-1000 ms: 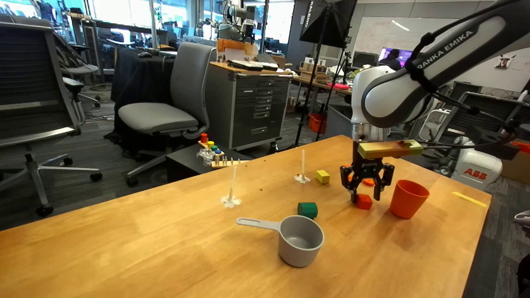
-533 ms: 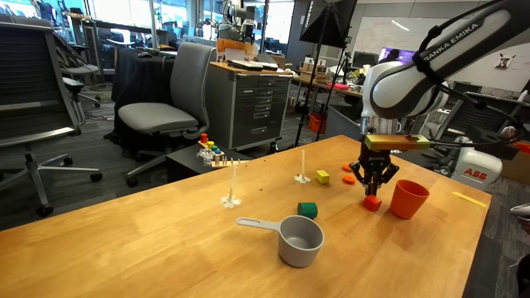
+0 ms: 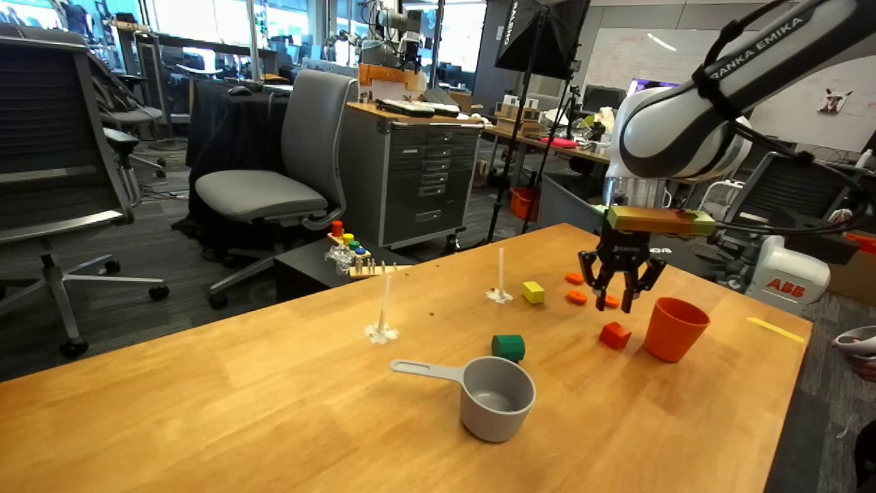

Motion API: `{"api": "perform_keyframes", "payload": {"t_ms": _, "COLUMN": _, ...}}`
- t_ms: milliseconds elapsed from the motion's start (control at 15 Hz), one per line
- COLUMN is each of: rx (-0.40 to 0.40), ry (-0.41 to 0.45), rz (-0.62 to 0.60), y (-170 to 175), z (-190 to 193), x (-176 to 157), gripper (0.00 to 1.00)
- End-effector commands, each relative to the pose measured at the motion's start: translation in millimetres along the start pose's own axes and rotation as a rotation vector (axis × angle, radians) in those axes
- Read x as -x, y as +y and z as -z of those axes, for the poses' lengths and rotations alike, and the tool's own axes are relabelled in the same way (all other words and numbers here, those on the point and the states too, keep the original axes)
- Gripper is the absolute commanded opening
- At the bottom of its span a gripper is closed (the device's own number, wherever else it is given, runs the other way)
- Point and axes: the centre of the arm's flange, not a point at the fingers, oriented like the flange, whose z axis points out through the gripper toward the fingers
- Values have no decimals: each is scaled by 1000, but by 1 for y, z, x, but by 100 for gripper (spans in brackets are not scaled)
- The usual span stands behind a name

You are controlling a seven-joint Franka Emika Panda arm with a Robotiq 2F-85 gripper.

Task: Put the blocks in the grey cup

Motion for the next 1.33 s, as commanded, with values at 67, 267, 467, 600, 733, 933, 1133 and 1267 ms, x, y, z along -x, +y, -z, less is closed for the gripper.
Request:
{"api": "perform_keyframes", "payload": {"t_ms": 67, "rx": 71, "ry": 29, "rz": 95, "y": -16, "z": 23, "x": 22, "gripper": 84}}
{"api": "perform_keyframes", "payload": {"t_ms": 267, "rx": 159, "ry": 48, "rz": 207, "y": -31, "z": 32, "x": 38, "gripper": 100}}
{"api": "perform_keyframes", "payload": {"t_ms": 467, "rx": 250, "ry": 46, "rz": 308, "y": -34, "z": 35, "x": 50, "gripper": 100}}
{"api": "perform_keyframes", "payload": {"t_ms": 600, "rx": 276, "ry": 52, "rz": 351, "y": -29, "z": 34, "x": 48, "gripper": 100}}
{"api": "perform_keyframes", "payload": {"t_ms": 733, "rx": 273, "ry": 53, "rz": 376, "y": -24, "z": 30, "x": 40, "gripper": 100}}
{"api": "perform_keyframes", "payload": {"t_ms": 933, "rx": 262, "ry": 69, "rz": 405, "y": -16, "z": 26, "x": 28, "gripper": 100}}
{"api": "perform_keyframes", "payload": {"t_ms": 1133, "rx": 233, "ry": 70, "rz": 457, "y": -13, "z": 23, "x": 21, "gripper": 100}}
{"api": "perform_keyframes", "payload": {"t_ms": 1267, "rx": 225, "ry": 63, "rz": 515, "y": -15, "z": 20, "x": 19, "gripper": 100}}
